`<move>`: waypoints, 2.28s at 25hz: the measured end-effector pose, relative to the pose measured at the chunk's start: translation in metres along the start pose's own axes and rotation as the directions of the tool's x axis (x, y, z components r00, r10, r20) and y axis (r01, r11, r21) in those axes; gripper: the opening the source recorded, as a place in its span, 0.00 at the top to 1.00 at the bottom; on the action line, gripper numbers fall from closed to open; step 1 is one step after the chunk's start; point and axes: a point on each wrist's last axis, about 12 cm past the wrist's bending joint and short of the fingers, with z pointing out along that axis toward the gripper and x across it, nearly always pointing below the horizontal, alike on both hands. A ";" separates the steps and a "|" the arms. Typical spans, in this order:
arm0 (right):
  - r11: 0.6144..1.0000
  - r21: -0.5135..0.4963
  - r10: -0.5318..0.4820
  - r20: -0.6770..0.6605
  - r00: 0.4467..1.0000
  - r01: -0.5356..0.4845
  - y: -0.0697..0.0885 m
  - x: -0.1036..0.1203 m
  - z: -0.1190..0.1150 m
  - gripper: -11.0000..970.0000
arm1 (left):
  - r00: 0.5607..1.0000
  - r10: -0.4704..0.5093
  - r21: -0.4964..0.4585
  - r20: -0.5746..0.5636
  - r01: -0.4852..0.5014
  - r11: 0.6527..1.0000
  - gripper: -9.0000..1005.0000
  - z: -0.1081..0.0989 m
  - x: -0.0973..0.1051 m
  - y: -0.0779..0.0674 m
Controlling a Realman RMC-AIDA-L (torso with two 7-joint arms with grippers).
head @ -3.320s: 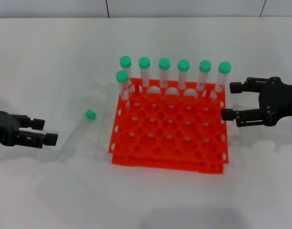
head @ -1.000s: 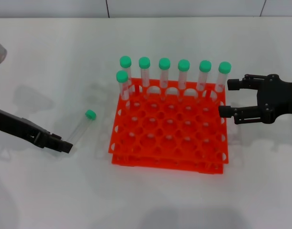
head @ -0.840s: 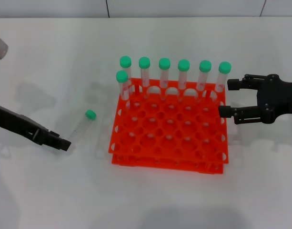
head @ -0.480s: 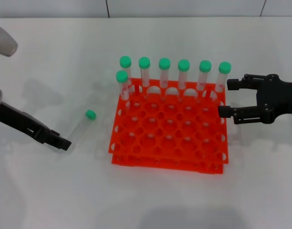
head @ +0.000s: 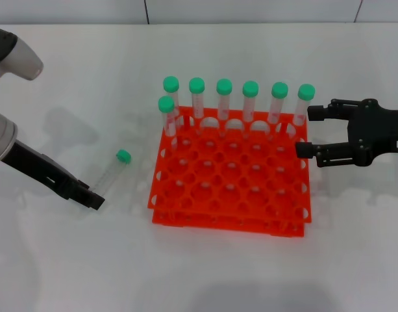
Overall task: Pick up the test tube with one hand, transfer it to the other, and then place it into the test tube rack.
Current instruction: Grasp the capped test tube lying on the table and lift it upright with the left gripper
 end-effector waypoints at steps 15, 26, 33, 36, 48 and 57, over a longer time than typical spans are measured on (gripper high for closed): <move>1.000 0.006 0.007 0.000 1.000 -0.007 -0.001 0.002 0.001 0.12 | 1.000 -0.004 -0.025 -0.030 0.003 1.000 0.58 0.004 0.001 0.001; 1.000 0.008 0.006 -0.001 1.000 -0.006 -0.001 0.002 0.001 0.13 | 0.999 -0.004 -0.038 -0.036 0.002 0.999 0.63 0.005 0.001 0.002; 1.000 0.008 0.005 -0.001 1.000 -0.005 -0.001 0.002 0.001 0.13 | 0.999 -0.018 -0.047 -0.036 0.016 0.999 0.71 0.006 0.001 0.003; 1.000 0.008 0.005 0.000 1.000 -0.005 -0.001 0.001 0.001 0.13 | 0.999 -0.026 -0.055 -0.031 0.024 0.998 0.74 0.005 0.001 0.005; 1.000 0.010 0.006 0.002 1.000 -0.006 -0.001 0.001 0.000 0.14 | 0.999 -0.052 -0.075 0.004 0.052 0.996 0.80 0.001 0.001 0.009; 1.000 0.016 0.007 0.008 1.000 -0.007 -0.002 0.001 -0.001 0.14 | 0.981 -0.117 -0.134 0.153 0.138 0.981 0.80 -0.025 0.006 0.026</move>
